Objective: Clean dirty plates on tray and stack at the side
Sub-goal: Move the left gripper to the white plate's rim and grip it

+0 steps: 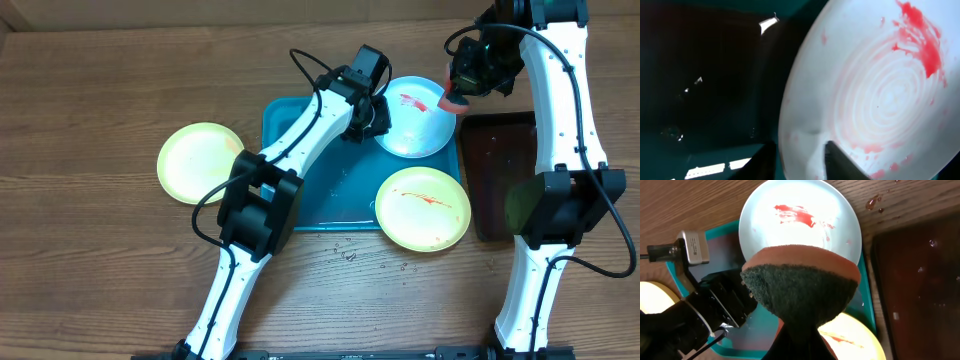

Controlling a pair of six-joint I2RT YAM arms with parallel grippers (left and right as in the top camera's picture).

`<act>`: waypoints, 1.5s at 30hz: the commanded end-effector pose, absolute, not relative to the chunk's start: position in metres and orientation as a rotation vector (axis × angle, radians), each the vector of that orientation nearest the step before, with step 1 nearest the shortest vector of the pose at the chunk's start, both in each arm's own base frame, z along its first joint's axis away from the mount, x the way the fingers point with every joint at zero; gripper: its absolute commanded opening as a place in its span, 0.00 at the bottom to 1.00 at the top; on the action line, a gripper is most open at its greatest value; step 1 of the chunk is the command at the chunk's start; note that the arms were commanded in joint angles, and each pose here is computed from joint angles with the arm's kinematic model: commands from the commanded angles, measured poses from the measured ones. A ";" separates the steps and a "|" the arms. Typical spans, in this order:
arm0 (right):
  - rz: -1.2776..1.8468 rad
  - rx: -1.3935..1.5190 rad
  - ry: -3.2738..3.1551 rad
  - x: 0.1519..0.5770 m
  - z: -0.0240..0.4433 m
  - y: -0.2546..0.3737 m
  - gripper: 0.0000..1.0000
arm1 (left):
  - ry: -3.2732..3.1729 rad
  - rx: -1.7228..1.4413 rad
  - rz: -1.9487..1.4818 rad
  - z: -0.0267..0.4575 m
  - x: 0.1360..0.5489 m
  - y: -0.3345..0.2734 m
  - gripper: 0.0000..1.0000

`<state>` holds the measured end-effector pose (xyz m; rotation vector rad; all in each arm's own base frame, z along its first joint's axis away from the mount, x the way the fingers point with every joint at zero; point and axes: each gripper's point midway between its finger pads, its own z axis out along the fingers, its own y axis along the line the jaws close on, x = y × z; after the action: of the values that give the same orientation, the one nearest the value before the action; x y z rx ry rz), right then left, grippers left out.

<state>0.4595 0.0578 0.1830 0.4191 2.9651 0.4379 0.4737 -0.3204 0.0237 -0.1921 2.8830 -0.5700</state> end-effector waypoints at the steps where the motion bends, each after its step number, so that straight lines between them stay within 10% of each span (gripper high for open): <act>1: 0.433 0.379 2.894 0.459 0.211 0.058 0.04 | 2.841 -0.225 -0.486 0.020 0.486 -0.314 0.21; 10: 0.430 0.332 2.910 0.455 0.211 0.062 0.04 | 2.795 -0.179 -0.401 0.021 0.505 -0.288 0.04; 24: 0.425 0.307 2.925 0.452 0.210 0.062 0.04 | 2.841 0.001 -0.374 0.020 0.491 -0.291 0.04; 45: 0.436 0.195 2.936 0.448 0.210 0.095 0.04 | 3.041 0.476 -0.045 0.045 0.475 -0.130 0.04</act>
<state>0.4475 0.0891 0.1818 0.2450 3.0163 0.4314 0.4767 -0.1270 0.0298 0.2301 3.0889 -0.0785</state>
